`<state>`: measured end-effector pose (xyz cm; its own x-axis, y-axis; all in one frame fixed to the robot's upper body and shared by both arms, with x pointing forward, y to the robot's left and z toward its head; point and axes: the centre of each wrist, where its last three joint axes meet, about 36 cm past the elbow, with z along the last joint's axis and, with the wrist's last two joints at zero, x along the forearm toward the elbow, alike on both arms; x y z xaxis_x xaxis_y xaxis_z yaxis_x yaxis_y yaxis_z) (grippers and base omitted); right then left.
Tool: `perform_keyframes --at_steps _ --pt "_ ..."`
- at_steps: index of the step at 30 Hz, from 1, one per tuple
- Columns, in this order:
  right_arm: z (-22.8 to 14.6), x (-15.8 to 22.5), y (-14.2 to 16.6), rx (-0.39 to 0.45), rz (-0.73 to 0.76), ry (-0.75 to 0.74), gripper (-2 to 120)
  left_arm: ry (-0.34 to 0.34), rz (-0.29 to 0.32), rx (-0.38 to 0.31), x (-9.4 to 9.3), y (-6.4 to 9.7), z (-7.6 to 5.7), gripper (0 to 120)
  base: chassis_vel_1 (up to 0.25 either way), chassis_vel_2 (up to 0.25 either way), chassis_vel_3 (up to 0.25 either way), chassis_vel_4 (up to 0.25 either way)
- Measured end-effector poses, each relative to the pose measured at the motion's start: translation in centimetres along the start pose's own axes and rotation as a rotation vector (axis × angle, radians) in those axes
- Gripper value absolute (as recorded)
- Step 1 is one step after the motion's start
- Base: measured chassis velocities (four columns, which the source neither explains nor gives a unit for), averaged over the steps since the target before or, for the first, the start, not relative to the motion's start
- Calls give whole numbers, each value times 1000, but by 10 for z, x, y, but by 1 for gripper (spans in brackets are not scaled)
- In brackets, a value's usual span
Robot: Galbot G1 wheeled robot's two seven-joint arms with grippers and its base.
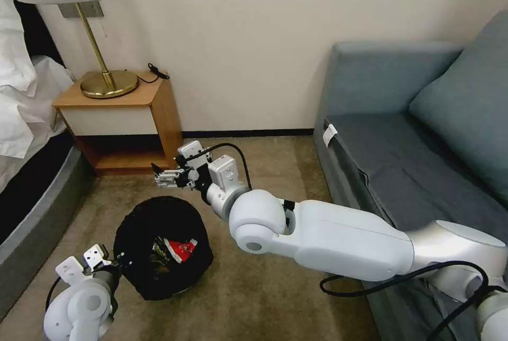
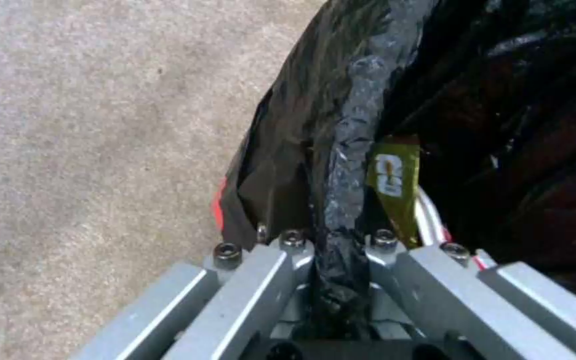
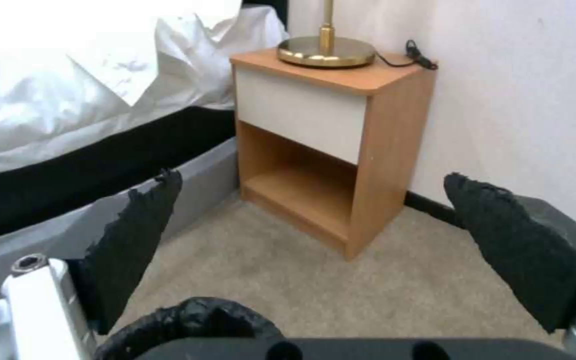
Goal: Pick up the trash bin, then pick up the garbage on the floor and place it into the trash bin.
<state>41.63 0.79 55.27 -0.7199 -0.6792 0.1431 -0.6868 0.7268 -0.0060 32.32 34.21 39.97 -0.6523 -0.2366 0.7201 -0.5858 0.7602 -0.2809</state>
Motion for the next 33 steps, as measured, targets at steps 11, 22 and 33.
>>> perform_keyframes --at_steps 11,22,33 --pt "8 4 -13 -3 34 5 100 -48 19 -32 -2 2 2 15 0 0 0 0" --pt "11 7 -18 1 45 9 100 -198 43 -108 2 5 -1 53 0 0 0 0" --pt "13 12 -31 -16 73 -13 100 -452 173 -228 6 13 -3 90 0 0 0 0"
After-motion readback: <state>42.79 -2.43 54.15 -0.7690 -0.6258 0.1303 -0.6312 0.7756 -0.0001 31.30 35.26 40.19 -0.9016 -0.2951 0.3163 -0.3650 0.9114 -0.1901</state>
